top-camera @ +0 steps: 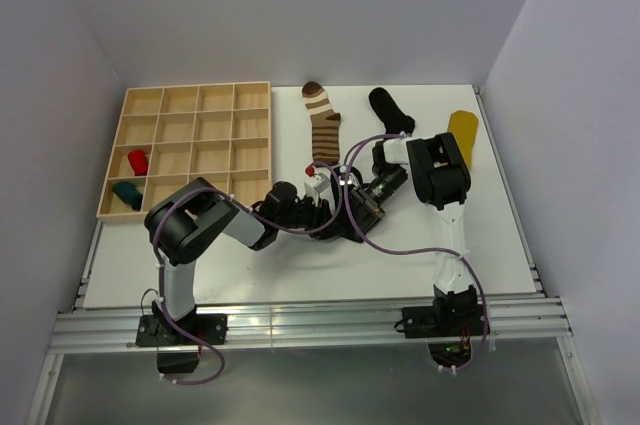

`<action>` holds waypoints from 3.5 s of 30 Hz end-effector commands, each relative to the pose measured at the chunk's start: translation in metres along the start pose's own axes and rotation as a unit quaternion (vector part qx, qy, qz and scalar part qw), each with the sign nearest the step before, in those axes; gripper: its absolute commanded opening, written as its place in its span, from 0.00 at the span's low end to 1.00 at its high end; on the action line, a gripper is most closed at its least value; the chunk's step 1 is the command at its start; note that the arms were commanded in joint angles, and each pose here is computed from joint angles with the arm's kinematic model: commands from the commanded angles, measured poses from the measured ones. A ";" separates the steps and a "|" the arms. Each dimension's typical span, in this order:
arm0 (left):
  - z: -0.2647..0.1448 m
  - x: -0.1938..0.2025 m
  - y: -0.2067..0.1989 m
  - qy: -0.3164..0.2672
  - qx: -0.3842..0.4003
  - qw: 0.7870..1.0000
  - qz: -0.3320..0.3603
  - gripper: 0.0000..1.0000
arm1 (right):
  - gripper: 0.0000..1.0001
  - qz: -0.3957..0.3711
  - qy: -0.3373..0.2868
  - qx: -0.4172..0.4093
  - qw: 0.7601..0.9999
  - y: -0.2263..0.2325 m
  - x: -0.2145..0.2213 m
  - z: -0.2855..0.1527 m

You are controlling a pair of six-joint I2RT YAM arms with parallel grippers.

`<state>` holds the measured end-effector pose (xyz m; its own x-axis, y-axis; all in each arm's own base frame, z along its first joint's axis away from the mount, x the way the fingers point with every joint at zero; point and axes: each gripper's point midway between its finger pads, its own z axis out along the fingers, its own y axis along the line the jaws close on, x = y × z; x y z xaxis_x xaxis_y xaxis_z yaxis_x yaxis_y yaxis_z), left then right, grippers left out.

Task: Roll the socks
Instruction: Roll the sock at the center of the board.

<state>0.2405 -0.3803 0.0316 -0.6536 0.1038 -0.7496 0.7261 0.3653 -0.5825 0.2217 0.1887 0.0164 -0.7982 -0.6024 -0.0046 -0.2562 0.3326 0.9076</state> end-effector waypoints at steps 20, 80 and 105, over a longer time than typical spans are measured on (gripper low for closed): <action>-0.004 0.025 0.019 0.088 -0.124 0.977 -0.147 0.00 | 0.26 -0.027 -0.044 0.161 0.986 -0.028 -0.016 -0.023; -0.030 0.070 0.008 0.254 -0.134 0.831 -0.477 0.00 | 0.48 -0.580 -0.071 0.460 0.669 0.039 0.011 0.042; -0.021 -0.001 0.027 0.154 -0.111 0.919 -0.346 0.32 | 0.28 -0.444 -0.023 0.306 0.842 0.030 0.044 0.032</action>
<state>0.2200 -0.3568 0.0232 -0.9893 0.0772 0.1240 -0.0570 0.5777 -0.8142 0.1869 0.2010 0.0271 -0.0857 -0.7829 -0.6162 -0.9910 0.1310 -0.0286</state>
